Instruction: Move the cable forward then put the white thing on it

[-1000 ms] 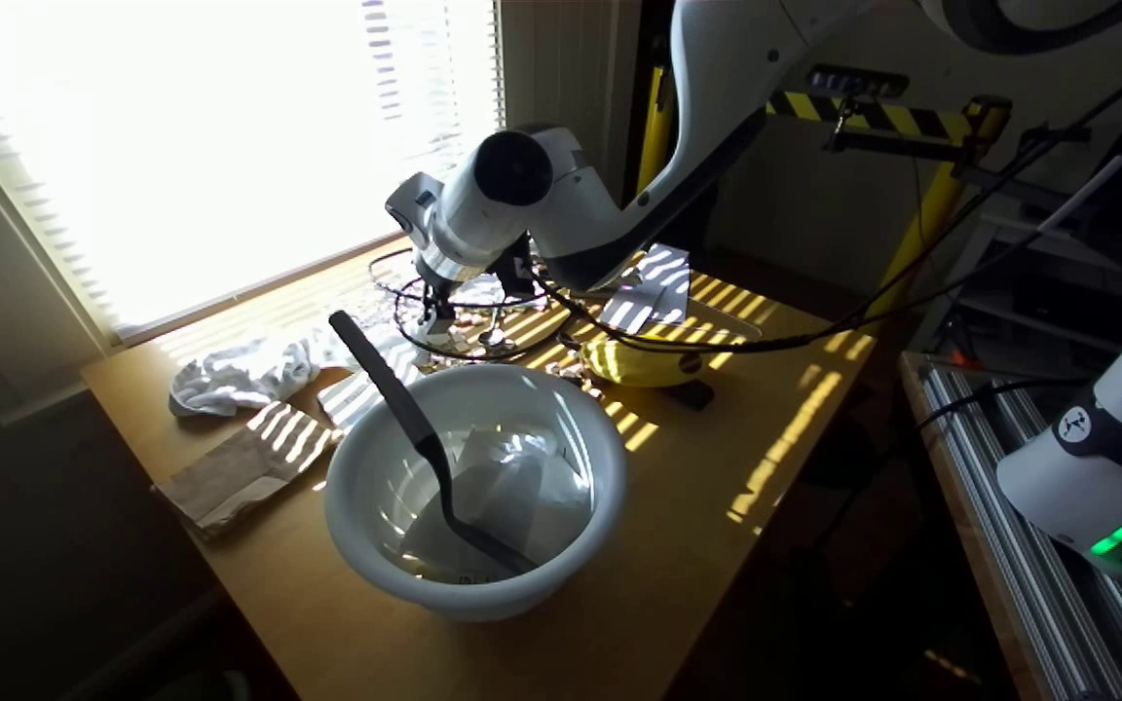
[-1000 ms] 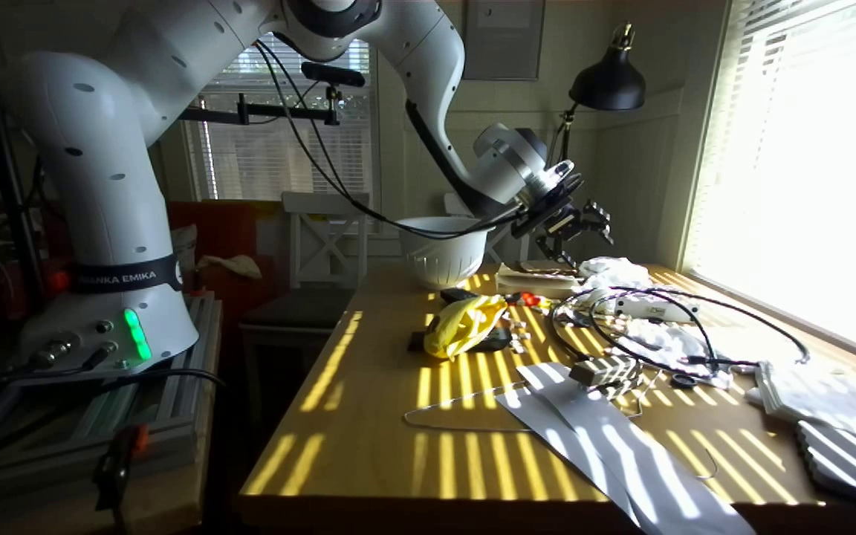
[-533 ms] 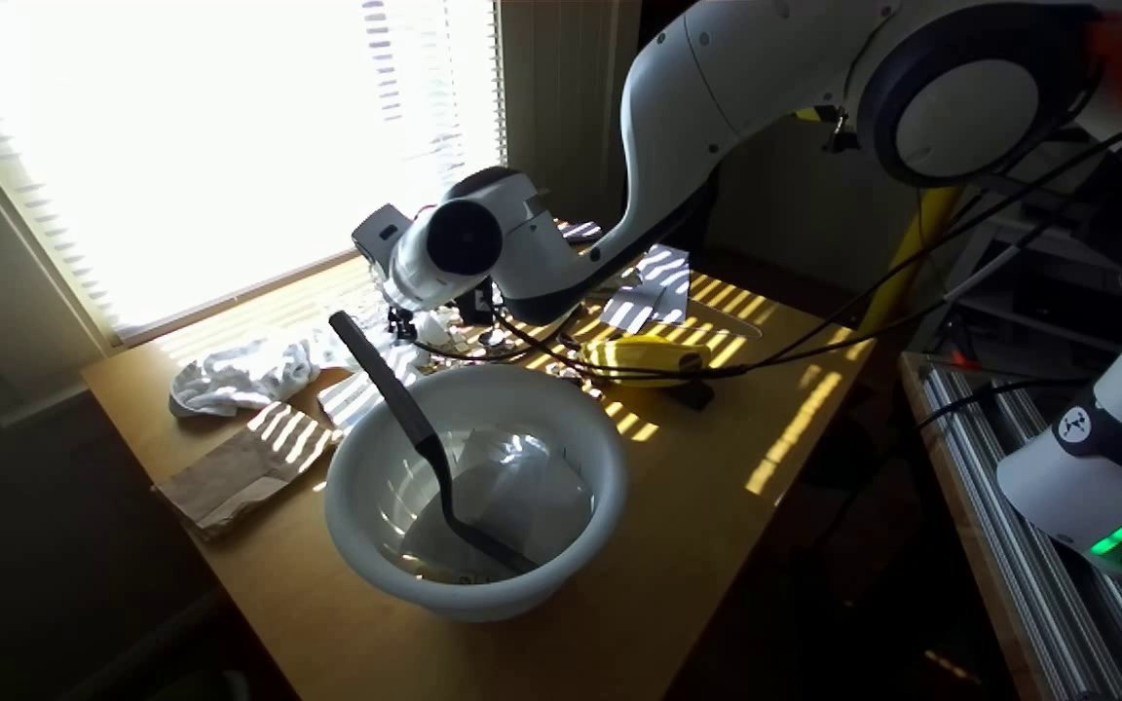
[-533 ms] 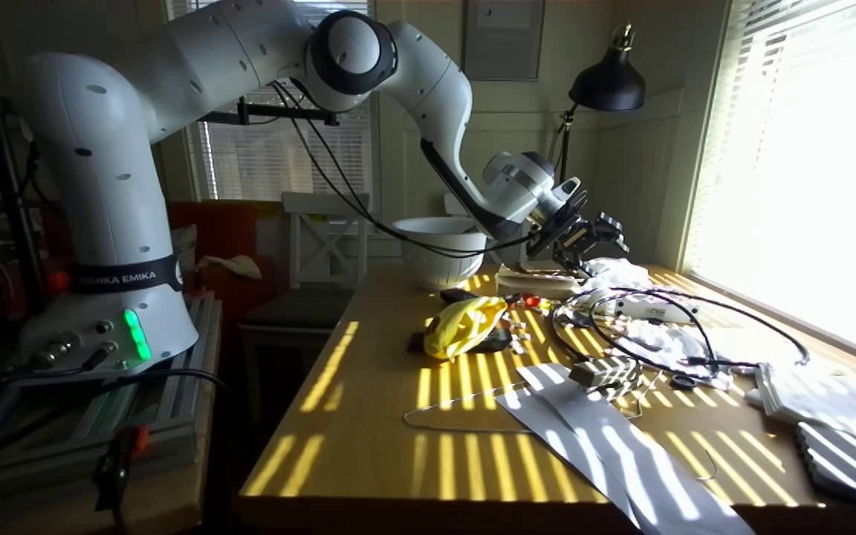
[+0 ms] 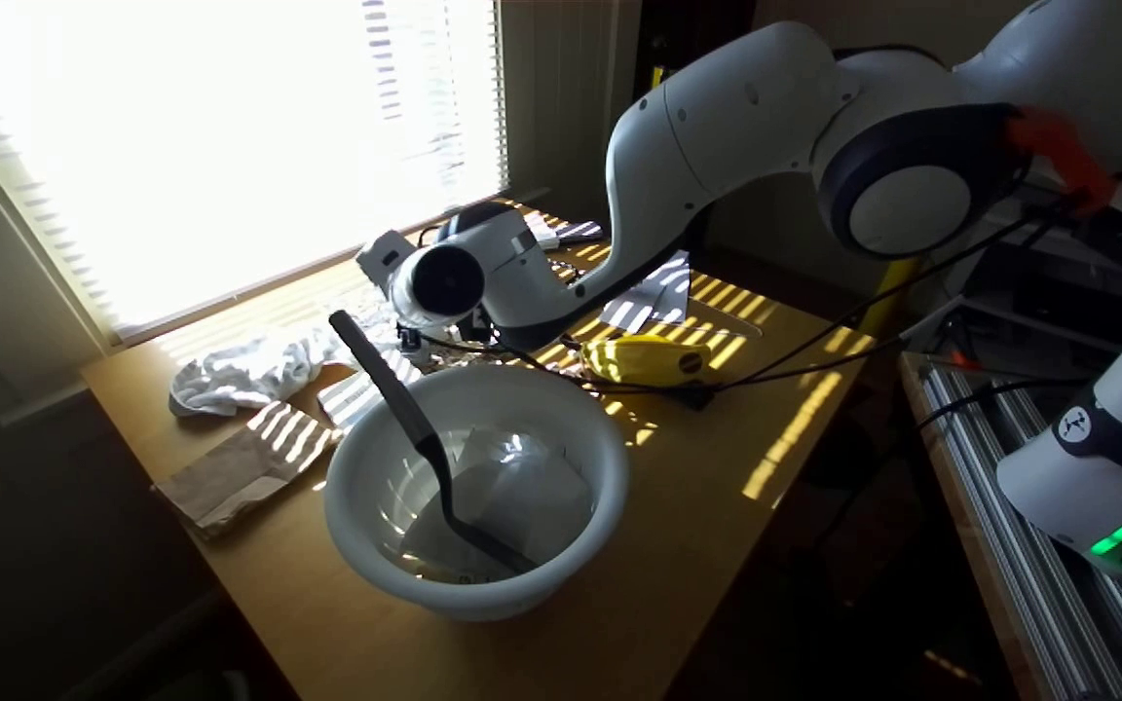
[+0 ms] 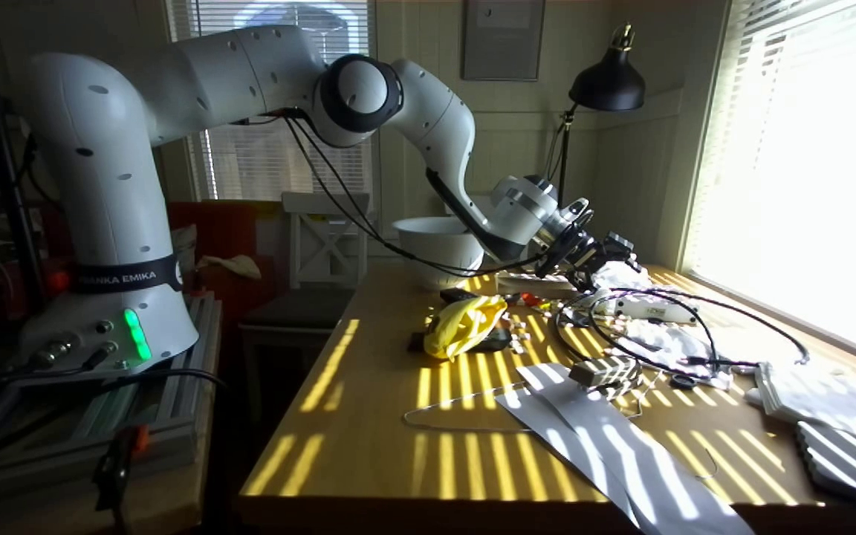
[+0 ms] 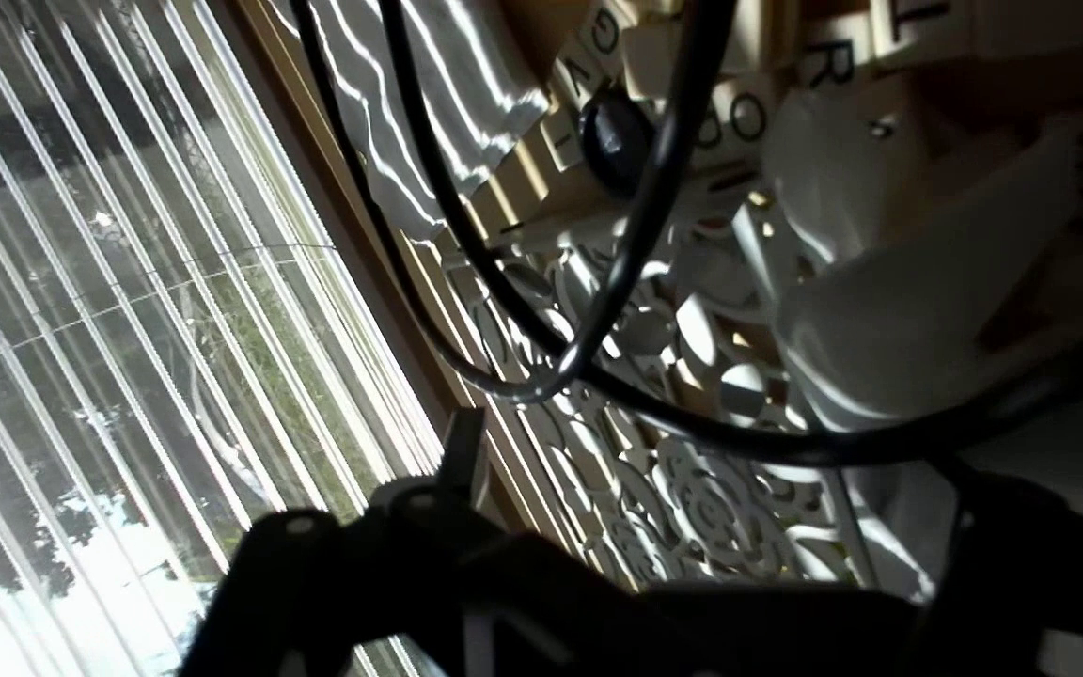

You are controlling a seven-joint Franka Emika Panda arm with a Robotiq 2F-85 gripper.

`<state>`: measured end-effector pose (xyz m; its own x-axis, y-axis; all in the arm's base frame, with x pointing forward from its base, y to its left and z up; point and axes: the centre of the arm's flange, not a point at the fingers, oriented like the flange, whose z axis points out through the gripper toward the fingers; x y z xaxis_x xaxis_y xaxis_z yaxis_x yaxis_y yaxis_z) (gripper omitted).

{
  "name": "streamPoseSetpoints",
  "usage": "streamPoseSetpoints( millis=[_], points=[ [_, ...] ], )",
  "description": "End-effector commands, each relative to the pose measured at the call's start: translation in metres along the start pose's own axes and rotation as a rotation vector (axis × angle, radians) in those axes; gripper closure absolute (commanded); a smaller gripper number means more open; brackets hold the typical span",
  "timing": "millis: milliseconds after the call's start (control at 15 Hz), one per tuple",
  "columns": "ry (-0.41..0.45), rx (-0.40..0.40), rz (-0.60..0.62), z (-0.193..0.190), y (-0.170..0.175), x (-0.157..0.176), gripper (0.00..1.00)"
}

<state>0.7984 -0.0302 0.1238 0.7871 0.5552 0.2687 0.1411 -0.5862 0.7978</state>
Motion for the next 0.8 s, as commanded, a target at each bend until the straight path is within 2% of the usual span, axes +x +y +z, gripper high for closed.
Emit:
streamPoseSetpoints(
  millis=[0,67,133,733],
  points=[
    [-0.027,-0.089,0.011,0.025,0.004,0.013,0.00],
    [-0.034,-0.099,0.009,0.027,0.004,0.013,0.08],
    [-0.034,-0.110,0.008,0.027,0.005,0.012,0.28],
    [0.057,-0.124,0.019,0.022,0.004,0.025,0.90]
  ],
)
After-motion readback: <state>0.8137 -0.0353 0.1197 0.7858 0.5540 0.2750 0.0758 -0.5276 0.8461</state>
